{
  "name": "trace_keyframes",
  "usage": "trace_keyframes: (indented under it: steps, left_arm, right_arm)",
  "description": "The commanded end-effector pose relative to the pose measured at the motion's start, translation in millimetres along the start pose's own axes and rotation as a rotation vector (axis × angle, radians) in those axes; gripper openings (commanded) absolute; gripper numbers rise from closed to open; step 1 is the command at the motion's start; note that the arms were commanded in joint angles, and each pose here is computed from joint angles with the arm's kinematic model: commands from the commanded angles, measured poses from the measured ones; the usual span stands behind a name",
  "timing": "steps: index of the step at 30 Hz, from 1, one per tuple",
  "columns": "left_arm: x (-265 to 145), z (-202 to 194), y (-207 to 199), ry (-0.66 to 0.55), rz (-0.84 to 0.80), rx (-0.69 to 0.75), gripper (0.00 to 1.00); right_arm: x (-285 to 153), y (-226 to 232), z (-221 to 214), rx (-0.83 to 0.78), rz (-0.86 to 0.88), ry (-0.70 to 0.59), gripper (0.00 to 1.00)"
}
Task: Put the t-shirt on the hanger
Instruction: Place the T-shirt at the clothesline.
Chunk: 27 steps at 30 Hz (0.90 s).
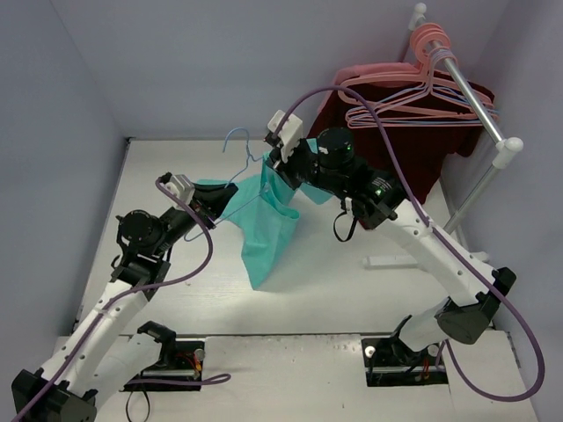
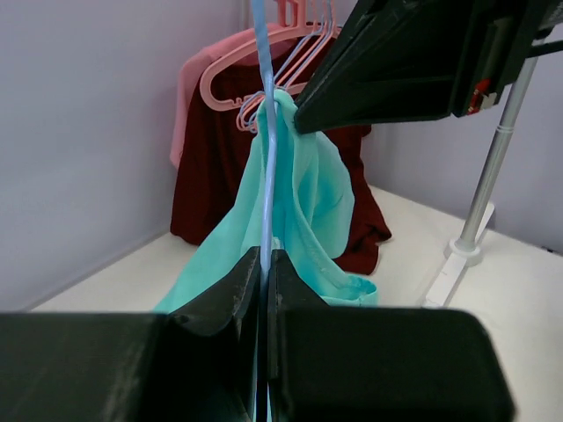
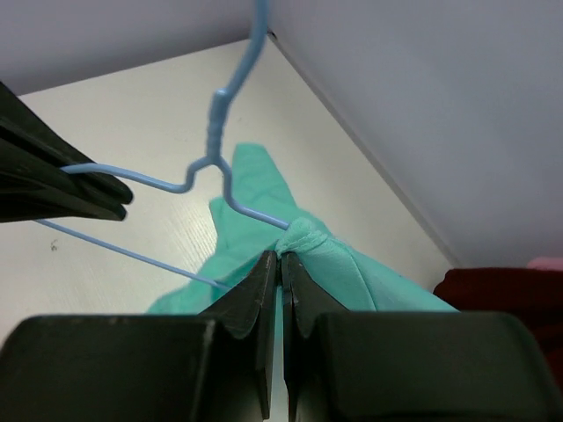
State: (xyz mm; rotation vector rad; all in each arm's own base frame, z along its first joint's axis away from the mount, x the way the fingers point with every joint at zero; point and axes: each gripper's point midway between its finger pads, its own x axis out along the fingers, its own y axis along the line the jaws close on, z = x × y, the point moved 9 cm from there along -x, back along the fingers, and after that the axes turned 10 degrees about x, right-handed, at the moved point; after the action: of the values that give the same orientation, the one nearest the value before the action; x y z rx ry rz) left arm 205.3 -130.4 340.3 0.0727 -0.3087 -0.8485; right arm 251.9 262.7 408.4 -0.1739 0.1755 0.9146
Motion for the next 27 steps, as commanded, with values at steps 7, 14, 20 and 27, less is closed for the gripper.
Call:
trace_keyframes:
  steps: [7,14,20,27]
  left_arm:
    - [18,29,-1,-0.218,-0.073,-0.001,0.00]
    - [18,17,-9,-0.222,-0.161,-0.029,0.00]
    - [12,-20,-22,-0.231,-0.232,-0.137,0.00]
    - [15,-38,-26,-0.218,-0.283,-0.174,0.00]
  right_arm:
    - [10,26,25,-0.087,0.178,-0.082,0.00]
    - [5,29,8,-0.088,0.174,-0.037,0.00]
    - [-12,22,-22,-0.077,0.079,0.030,0.00]
    - [-27,18,-53,-0.044,0.025,0.102,0.00]
